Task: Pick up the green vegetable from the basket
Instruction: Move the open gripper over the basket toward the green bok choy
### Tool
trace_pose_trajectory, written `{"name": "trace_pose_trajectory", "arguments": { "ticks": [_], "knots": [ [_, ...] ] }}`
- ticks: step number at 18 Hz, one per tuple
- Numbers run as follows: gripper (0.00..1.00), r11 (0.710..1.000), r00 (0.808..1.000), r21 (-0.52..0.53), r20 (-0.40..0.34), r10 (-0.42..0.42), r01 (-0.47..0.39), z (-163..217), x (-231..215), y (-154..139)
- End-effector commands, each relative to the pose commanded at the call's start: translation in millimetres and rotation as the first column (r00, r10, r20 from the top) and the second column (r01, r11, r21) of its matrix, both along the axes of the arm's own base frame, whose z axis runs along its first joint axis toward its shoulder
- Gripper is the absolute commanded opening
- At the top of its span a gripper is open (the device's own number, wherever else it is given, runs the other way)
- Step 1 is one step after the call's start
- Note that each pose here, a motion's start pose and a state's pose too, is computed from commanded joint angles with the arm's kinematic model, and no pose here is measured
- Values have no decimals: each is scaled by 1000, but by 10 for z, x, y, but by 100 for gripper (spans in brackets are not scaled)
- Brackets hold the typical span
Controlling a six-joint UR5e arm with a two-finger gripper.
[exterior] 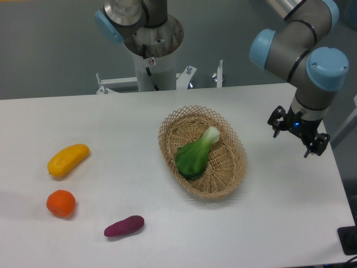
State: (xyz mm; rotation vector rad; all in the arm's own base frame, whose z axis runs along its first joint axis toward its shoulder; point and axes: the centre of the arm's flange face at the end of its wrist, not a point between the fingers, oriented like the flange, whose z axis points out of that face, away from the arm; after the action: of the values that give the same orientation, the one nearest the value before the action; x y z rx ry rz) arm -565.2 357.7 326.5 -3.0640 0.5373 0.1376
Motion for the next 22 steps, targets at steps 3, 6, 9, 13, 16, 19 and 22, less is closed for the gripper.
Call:
{"name": "trace_pose_trajectory", "arguments": {
  "ticks": [3,6,9,13,16,19,22],
  "knots": [
    [100,1000,1000,-1,3,0,0,-6,15,5],
    [100,1000,1000,1,5,3,-3,25,78,47],
    [100,1000,1000,-5,22,1,-1,41,388,172],
    [100,999,996,-13,78,32,-31,-176,840,169],
    [100,1000,995,-26,103,7,-4,-289,1118,243],
    [100,999,994,-31,107,27,-24,-397,1323,402],
    [100,999,991,-47,131,15,-9,-534,1504,428]
  ]
}}
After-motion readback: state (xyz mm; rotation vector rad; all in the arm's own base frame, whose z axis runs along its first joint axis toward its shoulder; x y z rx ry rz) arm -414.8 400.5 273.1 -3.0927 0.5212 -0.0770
